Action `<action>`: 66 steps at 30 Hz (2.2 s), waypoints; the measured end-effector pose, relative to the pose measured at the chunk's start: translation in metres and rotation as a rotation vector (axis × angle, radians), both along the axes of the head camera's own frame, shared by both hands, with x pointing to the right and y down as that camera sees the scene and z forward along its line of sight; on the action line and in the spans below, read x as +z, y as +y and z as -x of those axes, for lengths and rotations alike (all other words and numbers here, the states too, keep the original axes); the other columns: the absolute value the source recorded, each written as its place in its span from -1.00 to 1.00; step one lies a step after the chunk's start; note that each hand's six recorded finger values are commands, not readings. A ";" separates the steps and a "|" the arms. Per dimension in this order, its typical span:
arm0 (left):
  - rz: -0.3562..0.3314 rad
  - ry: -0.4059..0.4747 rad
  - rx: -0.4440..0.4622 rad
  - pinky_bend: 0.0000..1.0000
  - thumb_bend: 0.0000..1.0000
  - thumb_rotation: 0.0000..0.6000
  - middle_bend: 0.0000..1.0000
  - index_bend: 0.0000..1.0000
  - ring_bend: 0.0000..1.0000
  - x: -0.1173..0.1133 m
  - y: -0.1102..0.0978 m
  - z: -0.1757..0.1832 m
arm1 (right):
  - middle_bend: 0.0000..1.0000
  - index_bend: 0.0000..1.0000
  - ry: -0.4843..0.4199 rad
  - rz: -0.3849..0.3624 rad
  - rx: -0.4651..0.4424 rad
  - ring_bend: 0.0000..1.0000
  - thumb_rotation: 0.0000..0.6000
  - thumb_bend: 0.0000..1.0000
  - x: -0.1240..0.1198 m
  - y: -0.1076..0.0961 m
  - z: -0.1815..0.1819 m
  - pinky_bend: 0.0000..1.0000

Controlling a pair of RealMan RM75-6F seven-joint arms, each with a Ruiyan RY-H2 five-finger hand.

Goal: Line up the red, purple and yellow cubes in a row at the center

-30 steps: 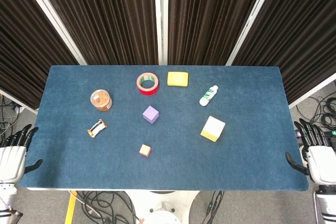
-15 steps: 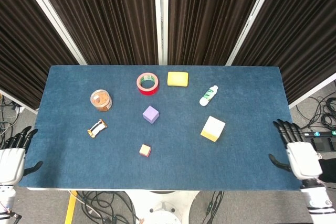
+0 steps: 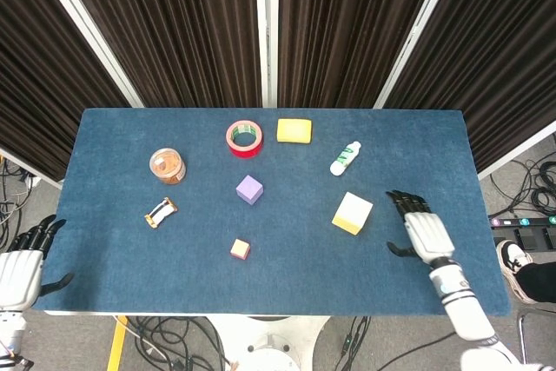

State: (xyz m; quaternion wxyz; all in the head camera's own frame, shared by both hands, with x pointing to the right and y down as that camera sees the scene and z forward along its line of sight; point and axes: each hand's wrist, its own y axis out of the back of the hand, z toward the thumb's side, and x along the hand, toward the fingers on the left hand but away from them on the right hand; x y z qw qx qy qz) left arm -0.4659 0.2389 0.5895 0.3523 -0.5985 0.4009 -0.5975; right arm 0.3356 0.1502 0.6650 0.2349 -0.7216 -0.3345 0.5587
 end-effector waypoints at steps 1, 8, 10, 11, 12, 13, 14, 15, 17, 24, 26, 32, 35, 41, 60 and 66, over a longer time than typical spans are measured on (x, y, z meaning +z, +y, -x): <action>0.002 0.001 0.001 -0.52 -0.68 1.00 -0.60 -0.63 -0.61 0.001 0.000 0.000 | -0.92 -1.00 -0.009 0.013 0.002 -1.00 1.00 -0.73 0.006 -0.002 0.005 -1.00; 0.018 0.001 0.013 -0.52 -0.68 1.00 -0.60 -0.63 -0.61 0.004 0.000 0.001 | -0.89 -1.00 -0.050 0.059 0.019 -1.00 1.00 -0.74 0.039 -0.014 0.038 -1.00; 0.023 0.003 0.014 -0.52 -0.68 1.00 -0.60 -0.63 -0.61 0.005 0.000 0.002 | -0.87 -1.00 -0.052 0.064 0.027 -1.00 1.00 -0.74 0.046 -0.015 0.044 -1.00; 0.026 0.004 0.014 -0.52 -0.68 1.00 -0.60 -0.63 -0.61 0.005 0.000 0.002 | -0.86 -1.00 -0.049 0.066 0.033 -1.00 1.00 -0.74 0.050 -0.016 0.047 -1.00; 0.028 0.004 0.015 -0.52 -0.68 1.00 -0.60 -0.63 -0.61 0.006 0.000 0.003 | -0.85 -1.00 -0.047 0.069 0.037 -1.00 1.00 -0.74 0.053 -0.016 0.049 -1.00; 0.029 0.003 0.015 -0.52 -0.68 1.00 -0.60 -0.63 -0.61 0.006 0.001 0.003 | -0.85 -1.00 -0.046 0.072 0.042 -1.00 1.00 -0.74 0.055 -0.017 0.051 -1.00; 0.031 0.002 0.015 -0.52 -0.68 1.00 -0.60 -0.63 -0.61 0.006 0.001 0.004 | -0.85 -1.00 -0.047 0.078 0.049 -1.00 1.00 -0.74 0.059 -0.018 0.054 -1.00; 0.034 0.000 0.014 -0.52 -0.68 1.00 -0.60 -0.63 -0.61 0.007 0.001 0.005 | -0.84 -1.00 -0.047 0.082 0.053 -1.00 1.00 -0.74 0.061 -0.019 0.056 -1.00; 0.038 -0.003 0.013 -0.52 -0.68 1.00 -0.60 -0.63 -0.61 0.008 0.002 0.006 | -0.81 -1.00 -0.054 0.091 0.064 -1.00 1.00 -0.71 0.067 -0.022 0.061 -1.00; 0.038 0.002 0.015 -0.52 -0.68 1.00 -0.61 -0.63 -0.61 0.007 0.002 0.006 | -0.41 -0.74 -0.091 0.068 0.067 -0.79 1.00 -0.32 0.072 -0.031 0.078 -0.92; 0.039 0.001 0.015 -0.52 -0.68 1.00 -0.61 -0.63 -0.61 0.007 0.002 0.007 | -0.39 -0.73 -0.107 0.066 0.046 -0.78 1.00 -0.31 0.069 -0.033 0.083 -0.92; 0.042 -0.001 0.009 -0.52 -0.68 1.00 -0.61 -0.63 -0.61 0.007 0.003 0.007 | -0.39 -0.73 -0.194 0.057 -0.065 -0.78 1.00 -0.31 0.055 -0.045 0.108 -0.92; 0.041 -0.003 0.005 -0.52 -0.68 1.00 -0.61 -0.63 -0.61 0.006 0.003 0.008 | -0.42 -0.73 -0.240 0.059 -0.139 -0.79 1.00 -0.31 0.050 -0.054 0.130 -0.92; 0.048 -0.010 -0.010 -0.52 -0.68 1.00 -0.61 -0.63 -0.61 0.006 0.005 0.011 | -0.50 -0.73 -0.257 0.077 -0.287 -0.83 1.00 -0.35 0.053 -0.067 0.169 -0.92; 0.054 -0.011 -0.025 -0.52 -0.68 1.00 -0.61 -0.63 -0.61 0.010 0.007 0.016 | -0.85 -1.00 -0.210 0.101 -0.405 -1.00 1.00 -0.60 0.088 -0.067 0.207 -0.99; 0.039 -0.010 -0.023 -0.52 -0.70 1.00 -0.61 -0.63 -0.61 0.010 0.003 0.015 | -1.00 -1.00 -0.213 0.083 -0.398 -1.00 1.00 -0.71 0.080 -0.068 0.198 -1.00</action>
